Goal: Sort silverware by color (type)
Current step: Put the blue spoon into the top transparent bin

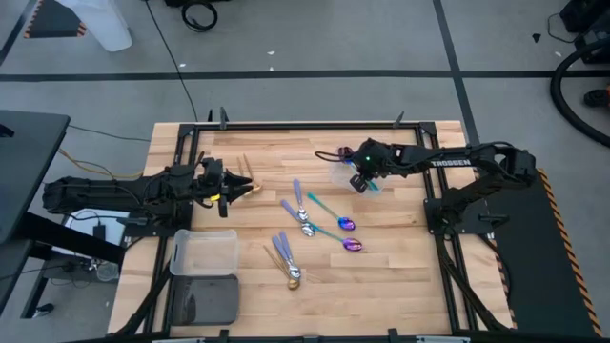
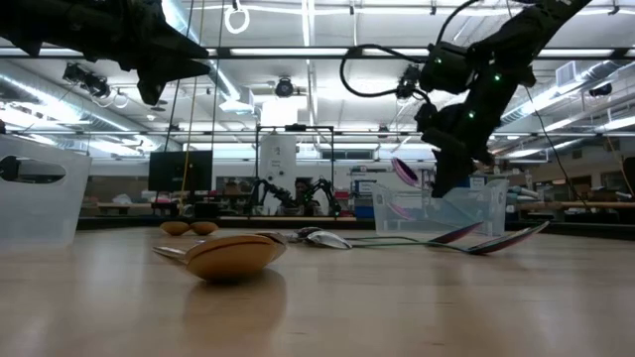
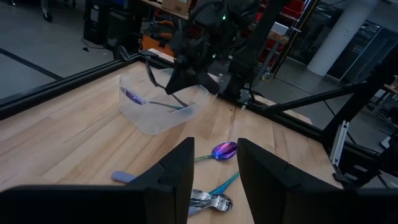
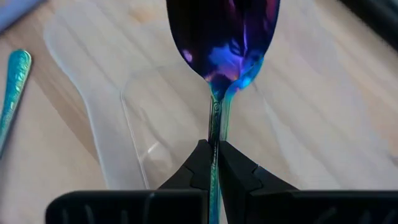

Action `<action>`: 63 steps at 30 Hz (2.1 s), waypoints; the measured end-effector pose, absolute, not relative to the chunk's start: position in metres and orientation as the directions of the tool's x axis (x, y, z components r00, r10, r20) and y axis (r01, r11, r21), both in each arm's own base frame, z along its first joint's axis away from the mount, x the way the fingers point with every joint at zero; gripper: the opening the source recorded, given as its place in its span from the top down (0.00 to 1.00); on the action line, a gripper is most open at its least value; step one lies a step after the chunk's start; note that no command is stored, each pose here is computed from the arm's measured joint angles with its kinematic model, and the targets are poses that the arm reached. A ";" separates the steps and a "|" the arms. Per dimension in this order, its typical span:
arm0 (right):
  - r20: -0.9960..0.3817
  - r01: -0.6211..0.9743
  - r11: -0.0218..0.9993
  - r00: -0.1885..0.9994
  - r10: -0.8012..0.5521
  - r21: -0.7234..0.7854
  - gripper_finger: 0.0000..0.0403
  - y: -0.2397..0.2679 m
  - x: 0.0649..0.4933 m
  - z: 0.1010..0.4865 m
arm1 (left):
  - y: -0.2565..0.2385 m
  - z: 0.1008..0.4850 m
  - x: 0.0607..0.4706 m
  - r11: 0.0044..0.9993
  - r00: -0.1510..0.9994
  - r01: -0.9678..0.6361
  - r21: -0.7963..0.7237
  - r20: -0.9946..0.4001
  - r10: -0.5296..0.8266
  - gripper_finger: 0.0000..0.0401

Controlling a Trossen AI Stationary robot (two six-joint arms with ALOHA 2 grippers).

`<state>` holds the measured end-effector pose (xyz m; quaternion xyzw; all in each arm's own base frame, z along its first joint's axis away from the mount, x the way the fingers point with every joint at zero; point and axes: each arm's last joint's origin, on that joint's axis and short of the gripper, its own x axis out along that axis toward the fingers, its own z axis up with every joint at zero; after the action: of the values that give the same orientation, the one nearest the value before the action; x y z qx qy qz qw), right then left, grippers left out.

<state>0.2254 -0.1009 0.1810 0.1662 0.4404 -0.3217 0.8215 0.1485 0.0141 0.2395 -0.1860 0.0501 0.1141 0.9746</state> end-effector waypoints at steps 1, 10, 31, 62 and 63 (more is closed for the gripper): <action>-0.833 0.681 0.732 0.405 -0.377 0.000 0.94 -0.101 0.224 0.179 | 0.014 0.240 0.148 0.905 0.969 -0.241 -0.351 -0.140 0.204 0.68; -0.837 0.728 0.684 0.403 -0.371 0.047 0.88 -0.107 0.217 0.170 | 0.014 0.239 0.149 0.905 0.969 -0.241 -0.351 -0.140 0.204 0.68; -0.772 0.601 0.794 0.546 -0.326 0.089 0.76 -0.099 0.247 0.213 | 0.014 0.239 0.149 0.905 0.969 -0.241 -0.351 -0.140 0.204 0.68; -0.918 0.032 0.999 0.397 0.005 0.020 0.76 0.010 0.294 0.204 | 0.015 0.241 0.148 0.897 0.963 -0.268 -0.352 -0.127 0.237 0.68; -0.923 -0.031 1.000 0.384 0.007 -0.005 0.76 0.012 0.299 0.204 | 0.015 0.241 0.149 0.895 0.963 -0.267 -0.358 -0.125 0.237 0.68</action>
<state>0.2987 0.0122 0.2036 -0.0106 0.5548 0.0113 0.8319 0.1485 0.0151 0.2409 -0.1890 0.0391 0.1296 0.9726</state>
